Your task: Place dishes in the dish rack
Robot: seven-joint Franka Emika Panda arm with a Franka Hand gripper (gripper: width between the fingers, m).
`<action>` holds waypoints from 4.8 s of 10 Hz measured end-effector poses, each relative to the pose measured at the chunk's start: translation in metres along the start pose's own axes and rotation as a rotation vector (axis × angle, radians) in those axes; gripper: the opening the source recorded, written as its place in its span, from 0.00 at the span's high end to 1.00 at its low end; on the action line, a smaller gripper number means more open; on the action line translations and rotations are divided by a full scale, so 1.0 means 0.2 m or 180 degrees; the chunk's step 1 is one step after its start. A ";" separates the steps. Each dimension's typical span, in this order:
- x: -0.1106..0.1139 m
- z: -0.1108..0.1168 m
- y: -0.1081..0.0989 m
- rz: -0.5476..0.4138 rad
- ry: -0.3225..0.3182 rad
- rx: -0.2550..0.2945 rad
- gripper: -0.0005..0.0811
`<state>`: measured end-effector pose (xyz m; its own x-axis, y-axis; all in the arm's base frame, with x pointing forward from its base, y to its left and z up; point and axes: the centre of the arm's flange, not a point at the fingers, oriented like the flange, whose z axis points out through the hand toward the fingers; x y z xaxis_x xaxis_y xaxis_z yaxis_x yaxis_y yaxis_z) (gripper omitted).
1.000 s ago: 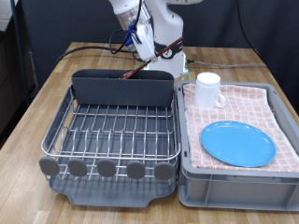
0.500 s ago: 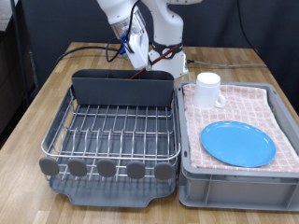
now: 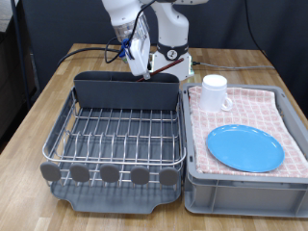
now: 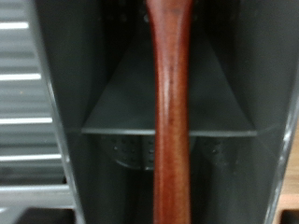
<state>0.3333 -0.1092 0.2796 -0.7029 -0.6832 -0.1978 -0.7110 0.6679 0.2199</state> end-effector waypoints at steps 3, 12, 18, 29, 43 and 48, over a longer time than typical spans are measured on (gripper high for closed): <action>-0.10 -0.08 0.04 0.0043 0.0387 0.0251 0.08; -0.63 -0.48 0.43 -0.0298 0.1004 0.0997 0.01; -1.03 -0.53 0.59 -0.0903 0.0820 0.1064 0.01; -1.54 -0.39 0.45 -0.1936 0.0783 0.0774 0.01; -1.34 0.16 0.30 -0.2649 0.0229 0.1003 0.01; -1.25 0.28 0.25 -0.2746 0.0122 0.1014 0.01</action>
<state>0.4730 0.1122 0.2867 0.0704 -0.9879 -0.1381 -0.9640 -0.0318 -0.2638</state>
